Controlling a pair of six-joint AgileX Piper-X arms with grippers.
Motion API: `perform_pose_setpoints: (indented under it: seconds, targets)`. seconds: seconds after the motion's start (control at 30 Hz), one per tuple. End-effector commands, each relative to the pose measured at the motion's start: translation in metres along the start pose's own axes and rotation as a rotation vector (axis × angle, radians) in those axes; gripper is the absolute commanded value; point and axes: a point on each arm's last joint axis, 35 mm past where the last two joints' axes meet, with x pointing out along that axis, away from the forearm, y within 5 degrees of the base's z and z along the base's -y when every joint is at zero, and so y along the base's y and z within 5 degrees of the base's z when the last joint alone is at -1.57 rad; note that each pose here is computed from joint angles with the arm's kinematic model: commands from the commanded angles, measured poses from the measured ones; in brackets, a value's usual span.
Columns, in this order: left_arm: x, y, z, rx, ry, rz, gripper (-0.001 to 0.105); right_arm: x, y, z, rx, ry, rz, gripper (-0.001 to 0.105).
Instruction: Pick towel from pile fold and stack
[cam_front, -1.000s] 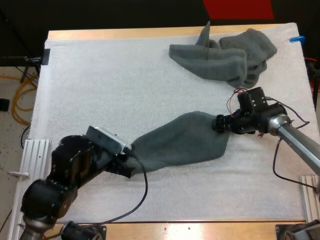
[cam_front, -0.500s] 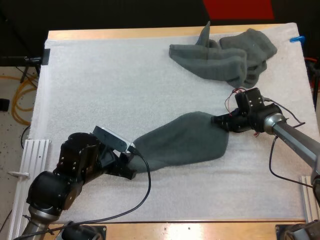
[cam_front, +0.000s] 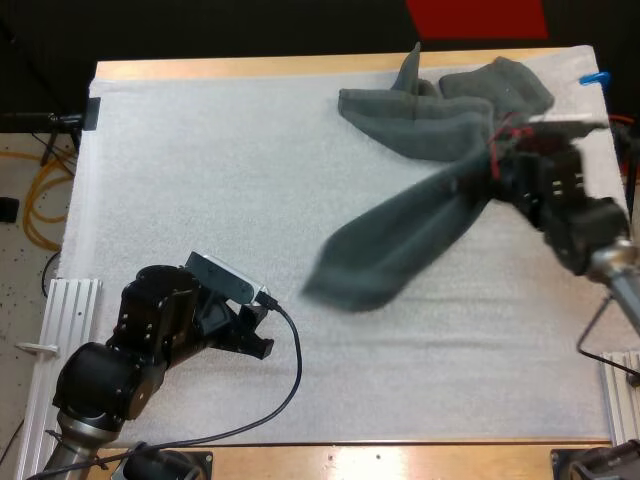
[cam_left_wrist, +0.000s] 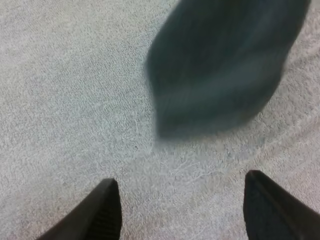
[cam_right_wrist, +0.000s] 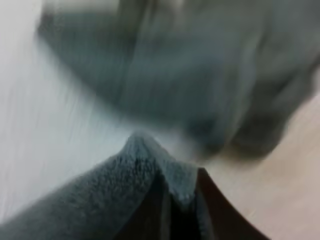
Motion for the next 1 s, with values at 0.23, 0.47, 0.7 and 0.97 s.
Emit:
perform_pose_setpoints:
  seconds: [0.23,0.47,0.7,0.97]
  targets:
    - [-0.001,-0.001,0.001,0.002,-0.006,0.0,0.052,-0.097,-0.042,0.06,-0.034,-0.278,-0.198,0.0]
    - [-0.001,-0.003,0.001,0.002,0.003,-0.054,0.052,-0.089,-0.005,0.04,0.037,-0.163,0.052,0.0]
    - [-0.001,-0.003,0.001,0.002,0.003,-0.054,0.052,-0.024,0.101,-0.031,-0.029,0.087,0.353,0.0]
    - [-0.001,-0.003,0.001,0.002,0.003,-0.054,0.052,0.009,0.22,-0.074,-0.153,0.213,0.721,0.0]
